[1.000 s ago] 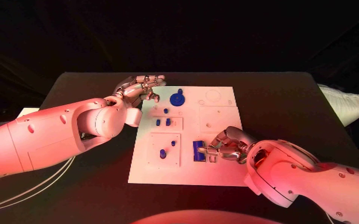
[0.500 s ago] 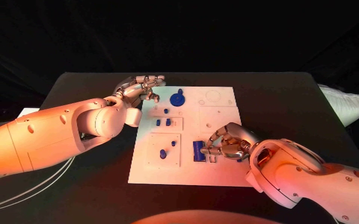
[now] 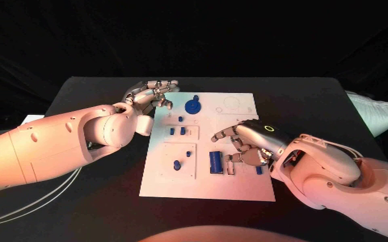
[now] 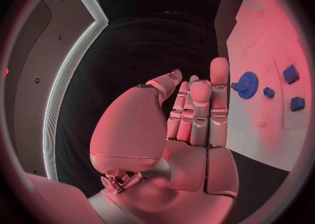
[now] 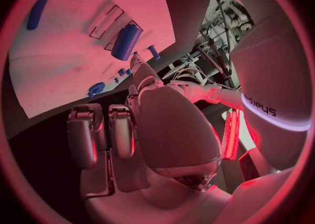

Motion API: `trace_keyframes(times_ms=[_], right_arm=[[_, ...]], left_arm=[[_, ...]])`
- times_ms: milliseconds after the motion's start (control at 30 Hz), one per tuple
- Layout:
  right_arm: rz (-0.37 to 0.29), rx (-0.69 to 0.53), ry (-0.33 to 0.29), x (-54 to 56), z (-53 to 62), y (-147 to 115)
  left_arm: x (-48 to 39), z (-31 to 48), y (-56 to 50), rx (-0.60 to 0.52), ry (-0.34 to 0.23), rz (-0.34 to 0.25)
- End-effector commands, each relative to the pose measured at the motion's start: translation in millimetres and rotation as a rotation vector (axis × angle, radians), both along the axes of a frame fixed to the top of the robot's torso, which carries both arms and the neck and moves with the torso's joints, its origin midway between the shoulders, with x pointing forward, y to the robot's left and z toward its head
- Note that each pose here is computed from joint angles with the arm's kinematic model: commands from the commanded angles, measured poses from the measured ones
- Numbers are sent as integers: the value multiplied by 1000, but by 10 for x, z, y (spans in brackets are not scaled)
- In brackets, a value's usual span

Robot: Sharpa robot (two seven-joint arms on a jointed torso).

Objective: Assemble the parts on the task board

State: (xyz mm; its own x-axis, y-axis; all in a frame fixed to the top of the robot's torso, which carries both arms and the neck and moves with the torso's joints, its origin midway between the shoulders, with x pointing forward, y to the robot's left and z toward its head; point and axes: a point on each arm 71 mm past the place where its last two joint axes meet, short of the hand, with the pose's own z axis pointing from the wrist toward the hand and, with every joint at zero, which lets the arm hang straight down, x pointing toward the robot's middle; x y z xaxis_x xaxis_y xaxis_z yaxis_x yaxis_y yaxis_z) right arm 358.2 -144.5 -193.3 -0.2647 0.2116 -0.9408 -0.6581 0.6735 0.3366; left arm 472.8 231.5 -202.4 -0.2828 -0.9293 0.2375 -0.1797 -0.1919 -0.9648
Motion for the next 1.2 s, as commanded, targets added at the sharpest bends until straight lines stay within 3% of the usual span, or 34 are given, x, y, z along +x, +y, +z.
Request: trace_keyframes(times_ms=[33, 233, 500, 867, 1200], right_arm=[[182, -248, -137, -46, -60, 118], [225, -379, -203, 9, -87, 230], [256, -466, -234, 58, -148, 310], [290, -480, -255, 69, -193, 429], [311, -484, -235, 66, -248, 475]], left_arm=[[-2, 7, -15, -7, -11, -12], [0, 4, -19, -7, -9, -14], [-1, 4, -21, -7, -9, -15], [-1, 3, -21, -7, -8, -16], [-2, 2, -23, -7, -6, -18]])
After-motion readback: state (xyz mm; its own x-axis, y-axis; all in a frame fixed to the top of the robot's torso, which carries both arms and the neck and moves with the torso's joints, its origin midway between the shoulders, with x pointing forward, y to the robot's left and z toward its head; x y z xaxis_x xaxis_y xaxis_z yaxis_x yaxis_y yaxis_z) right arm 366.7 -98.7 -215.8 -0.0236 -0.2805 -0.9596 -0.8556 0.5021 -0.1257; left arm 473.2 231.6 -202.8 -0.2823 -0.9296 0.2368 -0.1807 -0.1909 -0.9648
